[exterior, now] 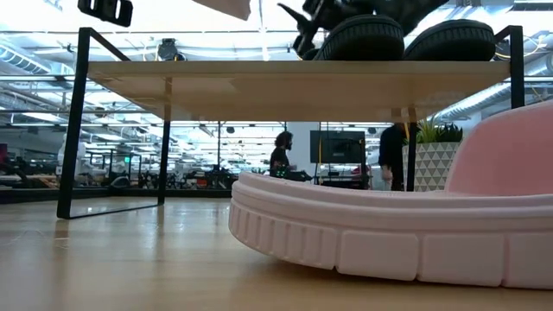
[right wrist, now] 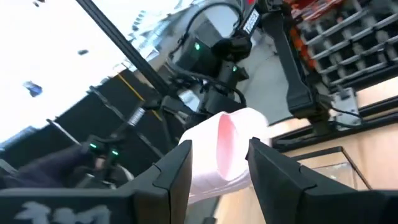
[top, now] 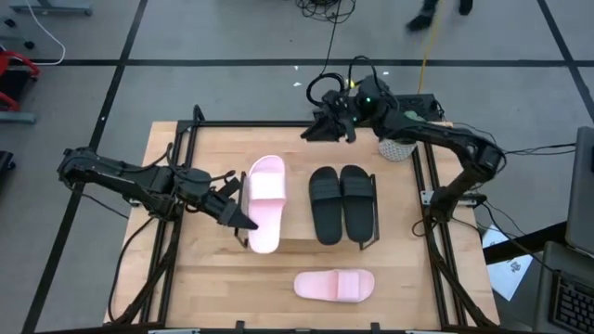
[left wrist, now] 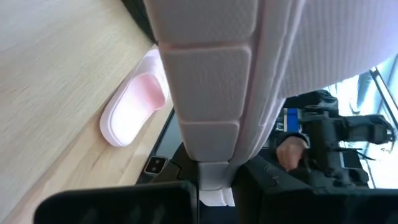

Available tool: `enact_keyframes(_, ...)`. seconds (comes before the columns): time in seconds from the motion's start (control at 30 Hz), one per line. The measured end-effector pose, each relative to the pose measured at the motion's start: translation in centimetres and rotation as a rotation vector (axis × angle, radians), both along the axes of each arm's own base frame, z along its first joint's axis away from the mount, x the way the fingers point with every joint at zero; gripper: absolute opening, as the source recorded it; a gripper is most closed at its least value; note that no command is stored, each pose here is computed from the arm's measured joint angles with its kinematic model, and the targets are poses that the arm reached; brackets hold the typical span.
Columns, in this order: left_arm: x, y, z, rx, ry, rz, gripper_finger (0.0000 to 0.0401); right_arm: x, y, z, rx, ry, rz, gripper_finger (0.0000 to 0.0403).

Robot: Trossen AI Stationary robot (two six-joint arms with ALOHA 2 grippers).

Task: Pick and place slides into the shelf
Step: Put the right pink slipper on the shelf

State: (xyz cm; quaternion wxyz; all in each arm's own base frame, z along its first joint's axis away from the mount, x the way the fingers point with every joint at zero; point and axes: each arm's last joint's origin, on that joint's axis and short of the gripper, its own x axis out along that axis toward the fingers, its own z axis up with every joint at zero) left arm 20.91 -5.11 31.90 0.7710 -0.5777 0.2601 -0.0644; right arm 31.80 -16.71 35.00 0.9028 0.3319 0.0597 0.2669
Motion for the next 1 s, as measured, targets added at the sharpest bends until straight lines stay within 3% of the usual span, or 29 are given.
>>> enact_keyframes(0.17,0.1,0.1,0.1,0.0,-0.006,0.021,0.004,0.3,-2.5,-1.6,0.084,0.025,0.04,0.0146)
enact_keyframes(0.33,0.3,0.3,0.3,-0.004,-0.039,0.095,0.004,0.5,-3.6,-2.7,0.093,0.045,0.041,0.0146)
enact_keyframes(0.47,1.3,0.6,0.8,-0.007,-0.11,0.132,0.004,0.9,-3.0,-2.7,0.065,0.022,0.044,0.0146)
enact_keyframes(0.73,3.8,0.4,-0.9,-0.002,-0.073,0.064,0.004,1.8,-1.8,-2.7,0.063,0.008,0.021,0.0146)
enact_keyframes(1.0,4.1,0.5,-0.3,0.027,-0.164,0.074,0.004,2.2,-1.1,-2.8,0.076,0.025,0.032,0.0146)
